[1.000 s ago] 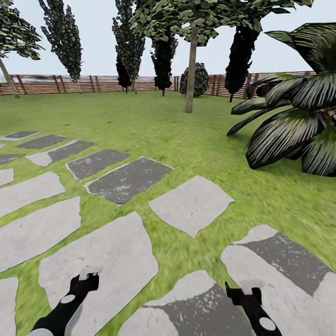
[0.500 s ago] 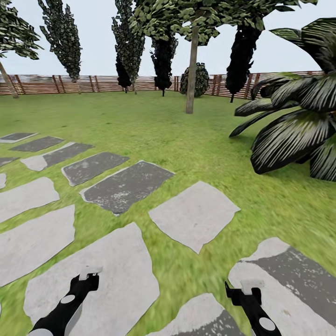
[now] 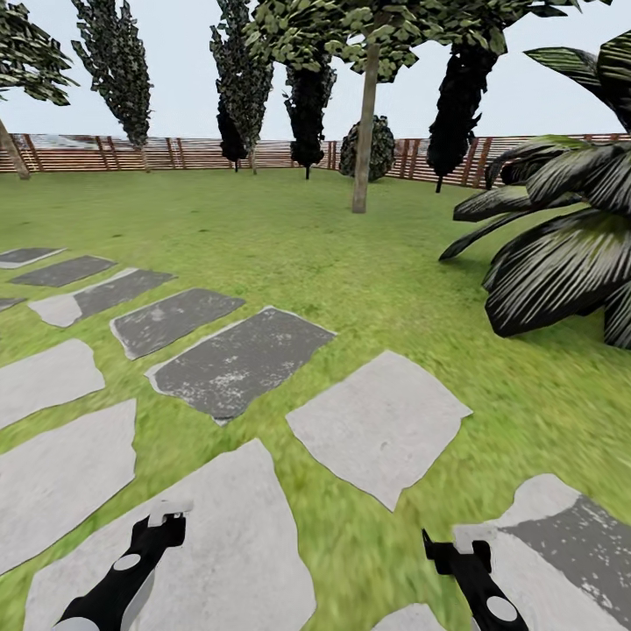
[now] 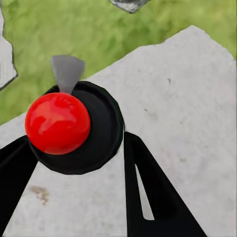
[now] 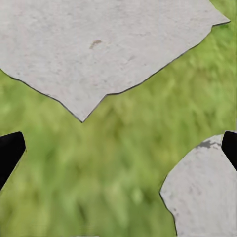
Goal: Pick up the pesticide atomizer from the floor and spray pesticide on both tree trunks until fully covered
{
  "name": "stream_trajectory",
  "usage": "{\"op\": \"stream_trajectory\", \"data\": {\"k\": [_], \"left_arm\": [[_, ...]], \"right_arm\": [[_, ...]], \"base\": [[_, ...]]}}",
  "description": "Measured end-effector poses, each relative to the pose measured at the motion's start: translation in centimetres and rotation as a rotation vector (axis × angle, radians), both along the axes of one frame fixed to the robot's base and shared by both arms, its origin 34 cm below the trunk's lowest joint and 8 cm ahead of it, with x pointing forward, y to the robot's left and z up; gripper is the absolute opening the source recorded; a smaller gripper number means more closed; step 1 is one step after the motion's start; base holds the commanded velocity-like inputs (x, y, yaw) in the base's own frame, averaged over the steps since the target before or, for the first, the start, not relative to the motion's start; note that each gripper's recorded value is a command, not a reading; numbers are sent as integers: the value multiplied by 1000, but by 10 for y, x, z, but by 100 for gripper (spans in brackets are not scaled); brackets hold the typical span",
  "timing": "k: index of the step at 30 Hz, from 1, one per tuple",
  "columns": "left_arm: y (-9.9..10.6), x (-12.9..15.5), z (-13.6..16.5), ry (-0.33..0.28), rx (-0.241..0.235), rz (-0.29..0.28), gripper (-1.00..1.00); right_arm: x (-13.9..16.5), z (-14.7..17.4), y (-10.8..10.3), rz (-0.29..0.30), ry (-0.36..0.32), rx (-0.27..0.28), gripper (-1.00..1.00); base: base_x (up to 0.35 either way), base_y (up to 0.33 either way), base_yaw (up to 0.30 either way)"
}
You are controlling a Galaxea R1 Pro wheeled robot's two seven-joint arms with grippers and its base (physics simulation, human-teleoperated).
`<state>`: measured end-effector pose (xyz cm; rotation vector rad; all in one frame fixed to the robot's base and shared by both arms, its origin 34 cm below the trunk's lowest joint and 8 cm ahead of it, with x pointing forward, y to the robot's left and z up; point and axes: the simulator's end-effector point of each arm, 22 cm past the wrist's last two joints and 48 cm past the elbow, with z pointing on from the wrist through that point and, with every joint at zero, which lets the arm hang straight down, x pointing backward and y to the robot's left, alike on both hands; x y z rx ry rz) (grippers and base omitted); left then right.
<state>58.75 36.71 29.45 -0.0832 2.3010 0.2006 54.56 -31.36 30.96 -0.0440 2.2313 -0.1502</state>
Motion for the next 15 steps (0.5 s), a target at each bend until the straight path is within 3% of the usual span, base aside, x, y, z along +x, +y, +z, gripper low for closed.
{"op": "stream_trajectory", "data": {"k": [15], "left_arm": [[5,-1,0,-3,-7,24,-100]], "right_arm": [[0,0,0,0,0,-1,100]], "base": [[324,141,0]]}}
